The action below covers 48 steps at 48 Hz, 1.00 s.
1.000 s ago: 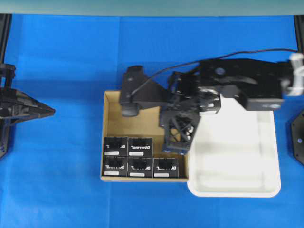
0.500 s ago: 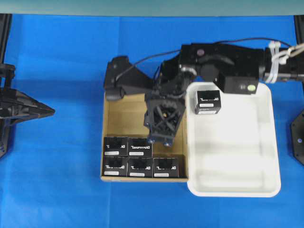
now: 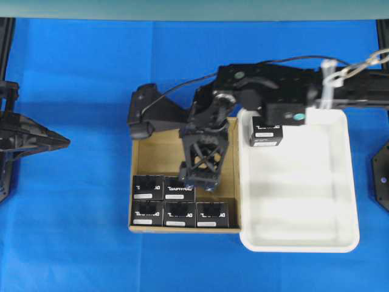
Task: Pick the box from inside the cardboard box.
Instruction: 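Lower the right gripper onto the top-middle black DYNAMIXEL box and close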
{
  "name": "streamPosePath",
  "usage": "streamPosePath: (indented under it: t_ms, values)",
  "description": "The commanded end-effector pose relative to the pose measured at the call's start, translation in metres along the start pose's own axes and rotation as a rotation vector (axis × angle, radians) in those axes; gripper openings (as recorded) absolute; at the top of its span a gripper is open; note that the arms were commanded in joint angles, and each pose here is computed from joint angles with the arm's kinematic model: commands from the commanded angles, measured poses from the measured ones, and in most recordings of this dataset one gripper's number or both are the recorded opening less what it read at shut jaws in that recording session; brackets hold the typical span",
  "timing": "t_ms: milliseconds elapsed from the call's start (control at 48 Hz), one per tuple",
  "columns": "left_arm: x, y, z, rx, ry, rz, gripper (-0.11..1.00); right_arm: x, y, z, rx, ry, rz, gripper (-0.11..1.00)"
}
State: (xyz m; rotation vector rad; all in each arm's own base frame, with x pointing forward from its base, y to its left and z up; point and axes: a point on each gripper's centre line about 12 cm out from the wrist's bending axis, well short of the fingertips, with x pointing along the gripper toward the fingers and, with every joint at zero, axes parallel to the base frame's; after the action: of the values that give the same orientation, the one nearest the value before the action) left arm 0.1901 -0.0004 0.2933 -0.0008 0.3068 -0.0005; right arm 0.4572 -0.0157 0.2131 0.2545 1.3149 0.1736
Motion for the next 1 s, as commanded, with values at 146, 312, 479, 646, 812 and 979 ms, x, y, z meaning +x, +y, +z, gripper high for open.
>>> streamPosePath:
  t_ms: [146,312,479,646,812,979]
  values:
    - [-0.002,0.0,0.012,0.003,-0.031,0.001,-0.07,0.031,-0.002,0.008,-0.009,-0.004,0.013,0.99]
    - [-0.002,0.0,0.013,0.001,-0.032,0.001,-0.07,0.047,-0.002,0.01,-0.011,0.007,0.011,0.99]
    - [-0.002,0.0,0.013,0.003,-0.032,0.001,-0.07,0.057,0.001,0.012,-0.019,0.002,0.01,0.99]
    - [-0.002,0.0,0.012,0.003,-0.031,0.001,-0.07,0.064,0.002,0.012,-0.022,0.008,0.01,0.99]
    - [-0.002,0.0,0.013,0.001,-0.032,0.001,-0.07,0.069,0.001,0.013,-0.036,0.002,0.007,0.99]
    - [-0.002,0.0,0.013,0.001,-0.032,0.002,-0.07,0.074,-0.001,0.012,-0.05,0.014,0.002,0.99]
